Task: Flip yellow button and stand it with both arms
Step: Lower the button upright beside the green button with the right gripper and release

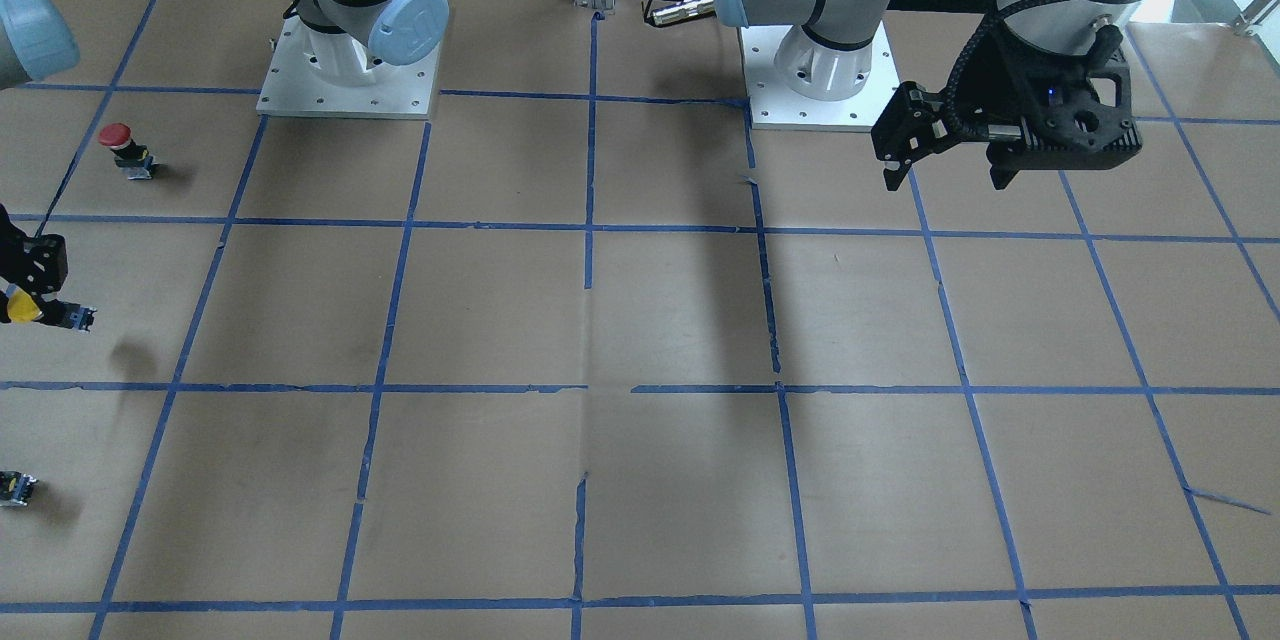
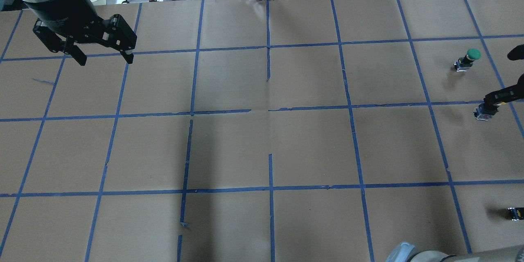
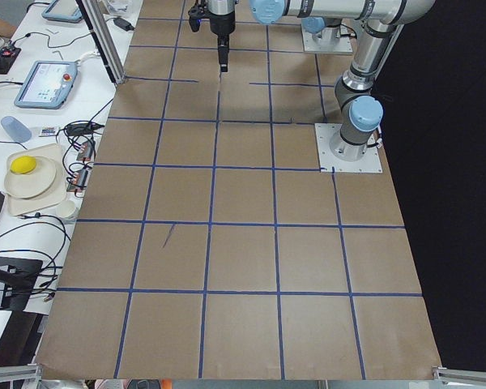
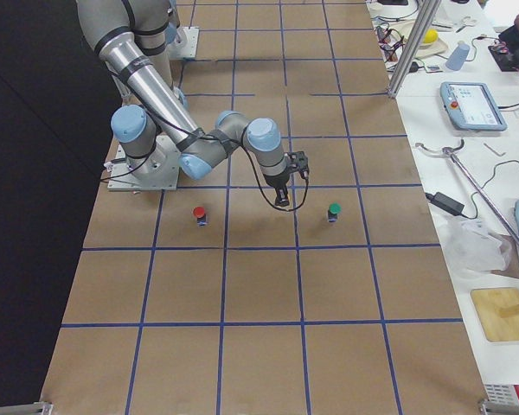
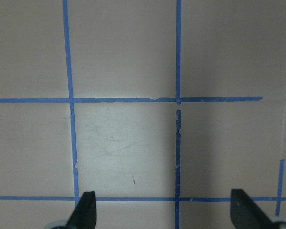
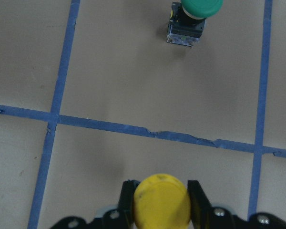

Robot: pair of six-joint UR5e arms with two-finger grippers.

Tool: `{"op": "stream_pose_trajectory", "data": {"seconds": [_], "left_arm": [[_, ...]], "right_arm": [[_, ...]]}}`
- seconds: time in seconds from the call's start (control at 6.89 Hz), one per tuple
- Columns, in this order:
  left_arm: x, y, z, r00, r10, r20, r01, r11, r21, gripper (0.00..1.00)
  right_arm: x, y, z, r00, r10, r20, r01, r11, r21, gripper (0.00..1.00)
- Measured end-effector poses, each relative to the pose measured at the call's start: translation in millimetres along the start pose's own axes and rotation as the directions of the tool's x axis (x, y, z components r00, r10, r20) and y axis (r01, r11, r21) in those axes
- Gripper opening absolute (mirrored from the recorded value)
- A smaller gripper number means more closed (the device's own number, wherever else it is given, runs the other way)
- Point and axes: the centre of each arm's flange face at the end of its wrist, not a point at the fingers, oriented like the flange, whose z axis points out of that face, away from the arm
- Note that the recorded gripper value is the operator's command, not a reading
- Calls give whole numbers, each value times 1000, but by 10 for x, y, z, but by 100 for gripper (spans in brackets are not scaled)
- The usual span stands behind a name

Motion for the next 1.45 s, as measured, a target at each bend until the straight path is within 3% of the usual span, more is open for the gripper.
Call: {"op": "stream_pose_trajectory", "data": {"seconds": [0.44, 0.87, 1.02, 1.16, 1.31, 1.45], "left_arm": [[78, 42, -24, 998, 3, -61, -2, 1000, 21, 100], [172, 70, -99, 998, 18, -65, -16, 999, 34, 100], [247, 72, -111, 997, 31, -64, -29, 999, 34, 100], [281, 75, -139, 997, 37, -62, -35, 999, 38, 100], [294, 105, -182, 998, 34, -61, -32, 999, 35, 100], [296, 152, -230, 998, 21, -60, -19, 999, 31, 100]], "right_arm": [[-117, 165, 130, 1000, -17, -24, 18, 1000, 8, 18], [-113, 325, 195, 999, 4, -37, -4, 1000, -8, 21], [-70, 378, 195, 999, 16, -44, -16, 1000, -18, 28], [-31, 422, 193, 998, 23, -56, -25, 999, -32, 58], [-15, 446, 196, 998, 27, -61, -30, 999, -40, 97], [-8, 454, 199, 998, 29, -63, -32, 999, -43, 100]]}}
